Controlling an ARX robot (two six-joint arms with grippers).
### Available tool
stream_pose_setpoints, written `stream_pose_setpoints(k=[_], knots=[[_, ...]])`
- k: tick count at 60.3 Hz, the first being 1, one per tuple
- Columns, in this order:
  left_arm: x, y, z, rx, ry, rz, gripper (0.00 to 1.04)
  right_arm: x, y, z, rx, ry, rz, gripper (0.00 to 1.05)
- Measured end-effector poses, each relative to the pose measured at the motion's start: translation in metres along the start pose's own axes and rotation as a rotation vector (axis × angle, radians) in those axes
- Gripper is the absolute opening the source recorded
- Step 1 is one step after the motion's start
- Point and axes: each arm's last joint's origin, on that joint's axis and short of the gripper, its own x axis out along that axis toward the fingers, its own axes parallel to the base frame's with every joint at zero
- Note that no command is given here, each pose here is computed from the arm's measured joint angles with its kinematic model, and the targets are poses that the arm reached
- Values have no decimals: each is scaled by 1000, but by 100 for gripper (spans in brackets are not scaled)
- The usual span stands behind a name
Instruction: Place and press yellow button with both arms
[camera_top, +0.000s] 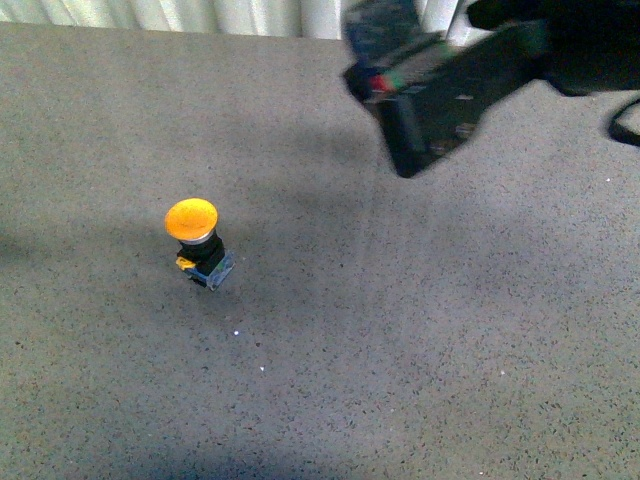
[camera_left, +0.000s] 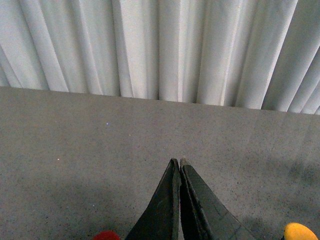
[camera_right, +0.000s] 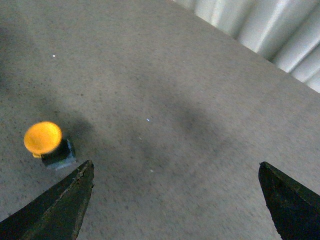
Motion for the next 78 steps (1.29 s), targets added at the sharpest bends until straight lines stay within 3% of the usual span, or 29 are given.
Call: stream_pose_setpoints(k=[6, 15, 31, 49, 78], knots=[[-7, 0, -3, 0, 0, 0, 1, 49, 18, 13, -10, 41, 66, 96], [-13, 0, -7, 0, -1, 0, 1, 80, 36, 28, -4, 53, 112, 94], [-22, 0, -12, 0, -15, 0, 1, 93, 79, 33, 6, 107, 229, 51], [-31, 0, -10, 0, -20, 0, 1, 108, 92, 15, 130, 216, 301, 1], [-40, 0, -11, 0, -20, 0, 1, 114, 95, 7, 231, 287, 305, 1]])
